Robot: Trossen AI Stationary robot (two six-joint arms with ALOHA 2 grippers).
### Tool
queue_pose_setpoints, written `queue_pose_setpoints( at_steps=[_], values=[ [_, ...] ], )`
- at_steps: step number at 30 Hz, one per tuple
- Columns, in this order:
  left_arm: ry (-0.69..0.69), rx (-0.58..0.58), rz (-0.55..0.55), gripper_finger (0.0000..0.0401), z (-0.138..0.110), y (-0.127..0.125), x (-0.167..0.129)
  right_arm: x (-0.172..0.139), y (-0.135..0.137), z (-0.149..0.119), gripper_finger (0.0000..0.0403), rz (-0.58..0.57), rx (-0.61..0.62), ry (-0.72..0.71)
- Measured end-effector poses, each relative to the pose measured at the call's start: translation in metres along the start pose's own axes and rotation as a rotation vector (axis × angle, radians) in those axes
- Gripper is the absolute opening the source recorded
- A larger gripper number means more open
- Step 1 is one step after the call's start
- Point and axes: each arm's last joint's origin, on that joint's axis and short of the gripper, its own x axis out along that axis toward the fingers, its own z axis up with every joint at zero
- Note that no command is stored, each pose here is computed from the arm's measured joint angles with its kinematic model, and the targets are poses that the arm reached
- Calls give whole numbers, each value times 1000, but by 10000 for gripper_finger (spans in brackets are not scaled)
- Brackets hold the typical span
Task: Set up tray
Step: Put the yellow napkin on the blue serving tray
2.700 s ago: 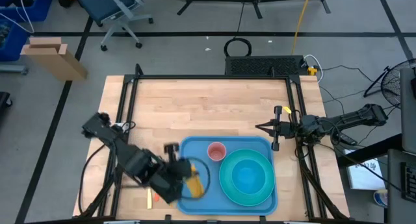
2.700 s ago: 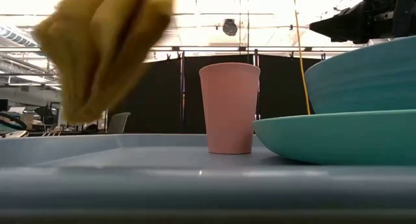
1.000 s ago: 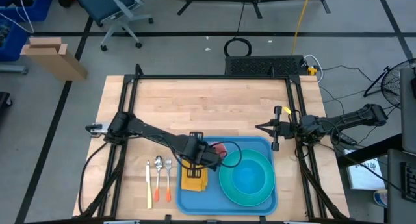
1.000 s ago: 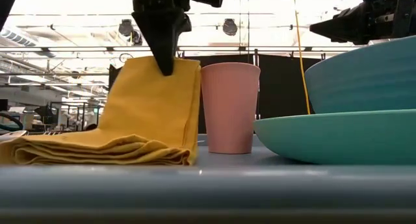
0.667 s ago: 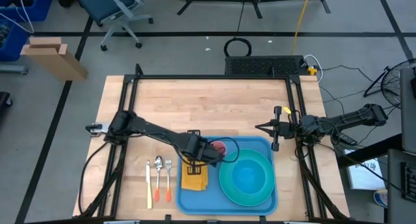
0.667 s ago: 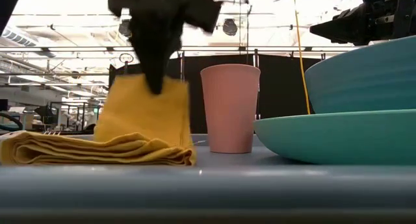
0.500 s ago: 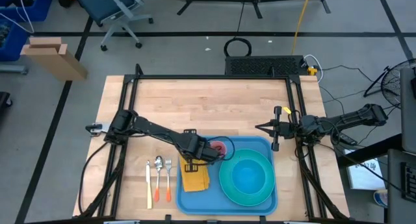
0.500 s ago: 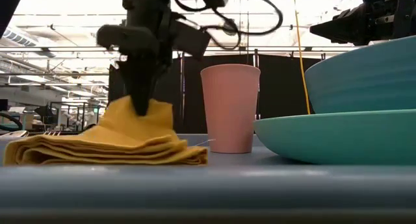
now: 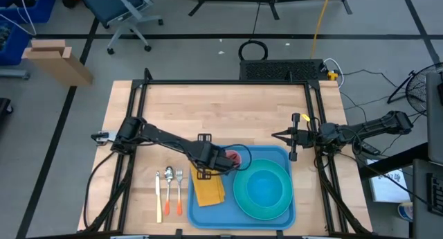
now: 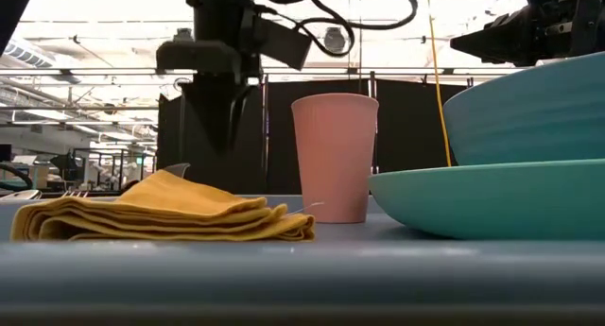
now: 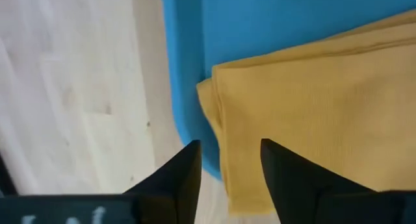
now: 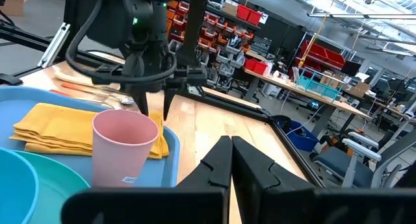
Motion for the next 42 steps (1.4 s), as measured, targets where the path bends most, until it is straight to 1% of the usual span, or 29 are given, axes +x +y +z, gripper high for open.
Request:
queue_pose_setpoints(
  at_steps=[3,6,8,10,12,15,17,21,23,28,34,37,42],
  values=[
    [-5,2,-2,175,0,-2,-14,0,0,0,0,0,0,0],
    [-70,2,-90,183,3,-17,-32,0,0,0,0,0,0,0],
    [-149,-3,-126,185,4,-34,-42,0,0,0,0,1,0,0],
    [-258,15,-147,185,5,-56,-49,0,0,0,0,1,0,0],
    [-365,44,-138,186,4,-80,-53,0,0,0,0,4,0,-1],
    [-462,76,-147,186,-4,-109,-57,0,0,0,0,5,13,-2],
    [-500,51,-175,186,-10,-125,-61,0,0,0,0,5,20,-2],
    [-521,-53,-177,186,-24,-145,-62,0,0,0,0,6,36,-2],
    [-510,-65,-170,186,-31,-153,-57,0,0,0,0,6,37,-2],
    [-470,-31,-140,186,-47,-165,-38,0,0,0,0,6,42,-2],
    [-495,6,-181,186,-46,-171,-27,0,0,0,0,7,63,-2],
    [-492,44,-160,186,-50,-173,-19,0,0,0,0,6,63,-2],
    [-476,56,-125,186,-53,-172,-9,0,0,-1,0,9,71,6]
  ],
)
